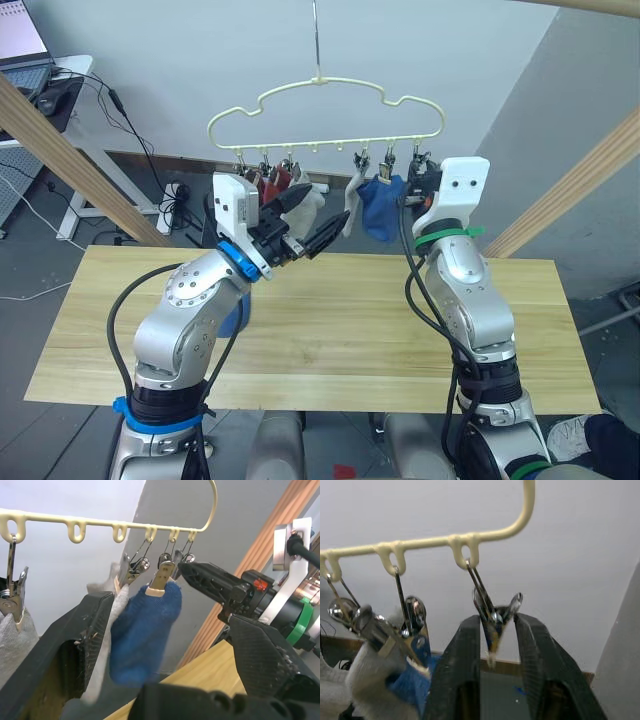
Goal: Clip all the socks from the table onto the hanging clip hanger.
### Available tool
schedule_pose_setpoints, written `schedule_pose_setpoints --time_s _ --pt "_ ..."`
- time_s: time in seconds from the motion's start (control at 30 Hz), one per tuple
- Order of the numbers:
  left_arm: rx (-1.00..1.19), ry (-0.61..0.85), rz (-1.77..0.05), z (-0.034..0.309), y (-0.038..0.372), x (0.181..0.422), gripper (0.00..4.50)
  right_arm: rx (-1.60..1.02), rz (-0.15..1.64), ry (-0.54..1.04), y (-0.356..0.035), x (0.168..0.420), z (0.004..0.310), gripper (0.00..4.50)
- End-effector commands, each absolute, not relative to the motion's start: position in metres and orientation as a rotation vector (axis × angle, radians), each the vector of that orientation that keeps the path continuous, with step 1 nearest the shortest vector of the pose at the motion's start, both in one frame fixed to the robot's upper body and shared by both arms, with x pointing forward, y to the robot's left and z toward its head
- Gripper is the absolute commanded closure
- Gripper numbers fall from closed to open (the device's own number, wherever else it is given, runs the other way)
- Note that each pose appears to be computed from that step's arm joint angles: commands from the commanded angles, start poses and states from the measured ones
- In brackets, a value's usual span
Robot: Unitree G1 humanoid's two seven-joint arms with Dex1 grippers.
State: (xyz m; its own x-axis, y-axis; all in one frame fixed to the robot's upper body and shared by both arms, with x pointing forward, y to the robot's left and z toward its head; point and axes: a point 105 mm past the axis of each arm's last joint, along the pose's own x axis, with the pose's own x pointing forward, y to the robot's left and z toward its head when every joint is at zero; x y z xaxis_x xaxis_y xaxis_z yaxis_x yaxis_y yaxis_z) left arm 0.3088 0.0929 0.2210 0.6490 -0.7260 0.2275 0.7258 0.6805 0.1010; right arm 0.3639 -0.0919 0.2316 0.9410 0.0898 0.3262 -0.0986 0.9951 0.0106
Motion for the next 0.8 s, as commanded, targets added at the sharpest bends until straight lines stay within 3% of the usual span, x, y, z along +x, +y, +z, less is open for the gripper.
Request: schedule_pose_setpoints --time_s 0.03,0.8 --pt "0.011 -0.303 -0.85 0.23 0.089 0.3 0.33 0.027 0.097 -0.389 -0.09 0.358 0.244 3.2" --pt "0.003 -0.313 -0.88 0.233 0.085 0.293 0.33 0.127 0.108 -0.394 -0.081 0.366 0.251 3.2"
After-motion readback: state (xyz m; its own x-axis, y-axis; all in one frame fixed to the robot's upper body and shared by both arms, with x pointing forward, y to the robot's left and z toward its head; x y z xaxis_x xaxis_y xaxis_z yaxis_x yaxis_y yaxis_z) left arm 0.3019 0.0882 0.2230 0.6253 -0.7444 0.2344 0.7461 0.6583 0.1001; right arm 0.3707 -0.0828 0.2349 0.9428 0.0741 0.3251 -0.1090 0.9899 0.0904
